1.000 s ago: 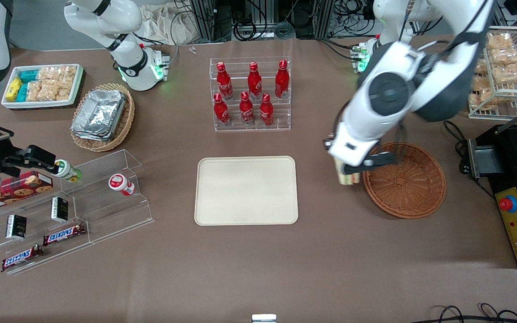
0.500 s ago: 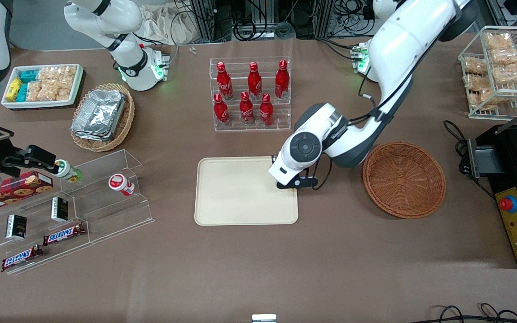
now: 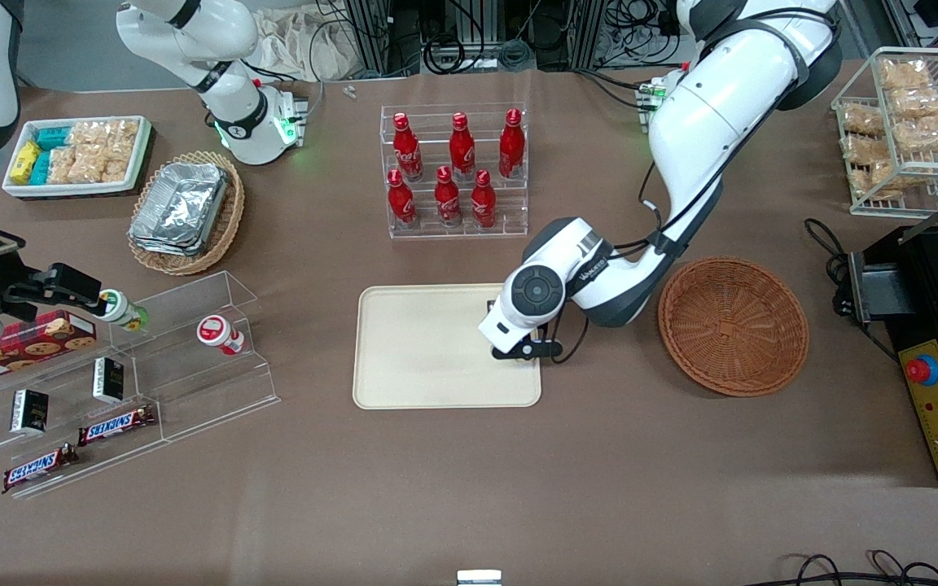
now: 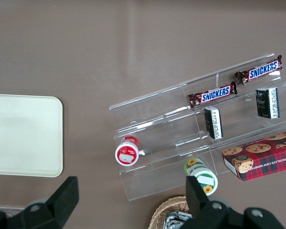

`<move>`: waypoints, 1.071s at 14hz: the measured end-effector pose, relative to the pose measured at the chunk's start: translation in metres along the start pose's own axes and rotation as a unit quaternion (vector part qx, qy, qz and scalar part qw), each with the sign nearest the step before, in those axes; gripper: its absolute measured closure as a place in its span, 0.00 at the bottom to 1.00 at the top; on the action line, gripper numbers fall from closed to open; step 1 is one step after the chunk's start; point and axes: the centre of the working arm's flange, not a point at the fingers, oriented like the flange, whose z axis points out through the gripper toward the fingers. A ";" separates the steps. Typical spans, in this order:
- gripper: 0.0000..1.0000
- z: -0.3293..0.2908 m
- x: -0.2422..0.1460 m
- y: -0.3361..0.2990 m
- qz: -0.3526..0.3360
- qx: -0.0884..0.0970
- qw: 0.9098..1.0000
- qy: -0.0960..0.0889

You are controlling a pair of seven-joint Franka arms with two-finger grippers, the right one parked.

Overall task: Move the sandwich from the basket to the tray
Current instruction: 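Lower the sandwich onto the cream tray and open the left gripper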

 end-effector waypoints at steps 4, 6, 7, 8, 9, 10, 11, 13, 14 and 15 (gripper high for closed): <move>0.84 -0.009 0.015 -0.003 -0.011 -0.007 1.000 0.016; 0.69 -0.004 0.016 -0.002 -0.010 -0.001 1.000 0.022; 0.60 -0.002 0.017 -0.002 -0.007 0.002 1.000 0.028; 0.49 -0.001 0.018 -0.001 -0.006 0.003 0.999 0.032; 0.40 -0.001 0.019 -0.002 -0.005 0.005 0.999 0.034; 0.29 -0.001 0.020 -0.003 -0.005 0.006 0.999 0.036; 0.20 -0.001 0.020 -0.003 -0.005 0.006 0.999 0.038; 0.01 -0.006 0.022 -0.002 -0.007 0.003 0.999 0.042; 0.00 -0.012 0.024 -0.001 -0.008 0.000 0.999 0.046; 0.00 -0.019 0.025 -0.001 -0.010 -0.003 0.999 0.051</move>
